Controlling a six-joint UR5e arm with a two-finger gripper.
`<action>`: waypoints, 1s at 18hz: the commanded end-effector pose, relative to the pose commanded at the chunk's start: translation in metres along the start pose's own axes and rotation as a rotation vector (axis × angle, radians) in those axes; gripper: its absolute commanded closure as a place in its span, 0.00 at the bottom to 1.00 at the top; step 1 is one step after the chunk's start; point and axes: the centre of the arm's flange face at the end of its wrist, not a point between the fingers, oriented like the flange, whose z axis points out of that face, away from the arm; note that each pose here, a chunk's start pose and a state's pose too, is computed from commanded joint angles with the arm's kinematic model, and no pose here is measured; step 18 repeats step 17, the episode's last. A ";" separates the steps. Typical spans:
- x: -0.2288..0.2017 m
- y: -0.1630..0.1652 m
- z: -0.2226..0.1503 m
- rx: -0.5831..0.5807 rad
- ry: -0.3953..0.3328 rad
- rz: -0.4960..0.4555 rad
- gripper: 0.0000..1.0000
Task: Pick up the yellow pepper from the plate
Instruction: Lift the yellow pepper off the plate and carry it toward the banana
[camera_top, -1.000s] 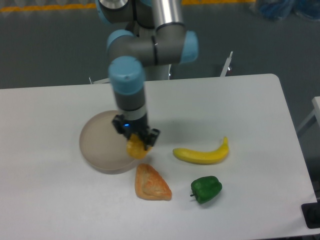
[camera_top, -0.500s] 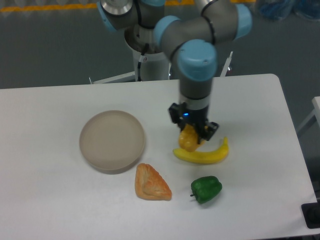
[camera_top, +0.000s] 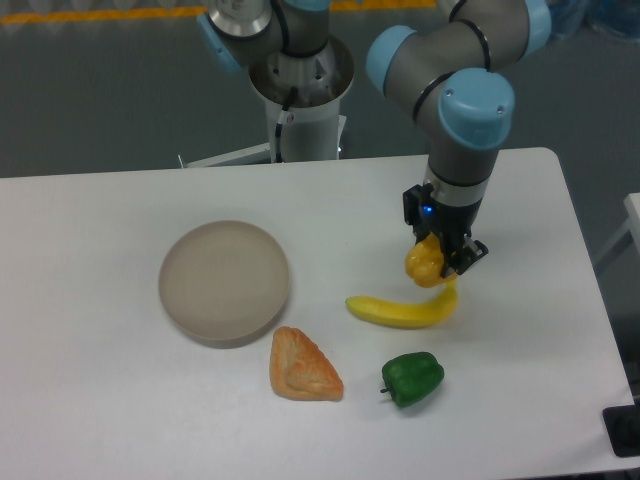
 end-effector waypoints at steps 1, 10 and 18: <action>-0.001 0.006 0.001 -0.004 0.000 -0.003 0.75; 0.000 0.021 -0.002 -0.011 0.022 0.043 0.75; 0.000 0.022 -0.003 -0.012 0.022 0.039 0.76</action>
